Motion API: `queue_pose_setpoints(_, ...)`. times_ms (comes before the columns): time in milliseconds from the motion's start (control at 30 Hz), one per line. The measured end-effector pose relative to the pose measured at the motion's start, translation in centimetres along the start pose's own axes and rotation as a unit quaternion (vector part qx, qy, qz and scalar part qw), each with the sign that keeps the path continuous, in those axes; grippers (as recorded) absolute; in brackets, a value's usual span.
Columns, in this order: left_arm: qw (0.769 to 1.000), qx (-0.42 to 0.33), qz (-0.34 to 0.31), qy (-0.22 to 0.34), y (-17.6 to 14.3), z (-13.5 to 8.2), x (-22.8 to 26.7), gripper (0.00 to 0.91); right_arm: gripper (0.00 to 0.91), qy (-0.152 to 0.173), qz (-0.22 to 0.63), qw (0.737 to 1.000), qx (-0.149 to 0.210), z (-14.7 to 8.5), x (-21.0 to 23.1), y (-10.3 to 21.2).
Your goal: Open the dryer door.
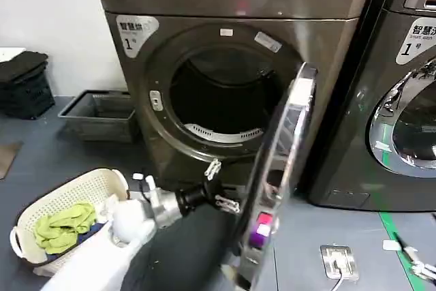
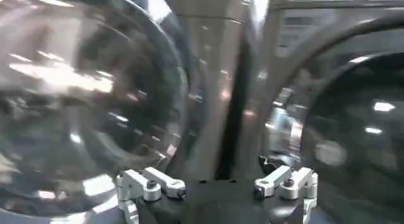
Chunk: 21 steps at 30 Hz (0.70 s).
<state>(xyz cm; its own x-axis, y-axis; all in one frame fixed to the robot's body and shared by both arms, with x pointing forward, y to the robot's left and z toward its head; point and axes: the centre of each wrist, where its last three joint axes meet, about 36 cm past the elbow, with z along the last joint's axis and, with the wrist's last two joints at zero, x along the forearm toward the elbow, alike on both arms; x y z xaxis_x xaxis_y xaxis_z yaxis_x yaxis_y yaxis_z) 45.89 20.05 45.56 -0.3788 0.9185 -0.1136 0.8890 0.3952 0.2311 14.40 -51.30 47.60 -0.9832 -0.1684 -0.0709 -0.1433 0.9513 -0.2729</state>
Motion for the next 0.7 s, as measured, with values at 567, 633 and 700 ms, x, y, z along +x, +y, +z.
queue_pose_setpoints(567, 0.999, -0.008, 0.038, -0.030, -0.3, 1.6, -7.9, 0.907, 0.907, 0.138, 0.320, 0.936, 0.054, 1.3, 12.4, -2.2)
queue_pose_setpoints(633, 0.999, -0.009, 0.040, -0.031, -0.3, 1.7, -8.6, 0.907, 0.907, 0.155, 0.354, 0.920, 0.058, 1.5, 13.7, -2.4)
queue_pose_setpoints(700, 0.999, -0.010, 0.041, -0.032, -0.4, 2.0, -9.3, 0.907, 0.907, 0.175, 0.387, 0.903, 0.062, 1.6, 14.9, -2.6)
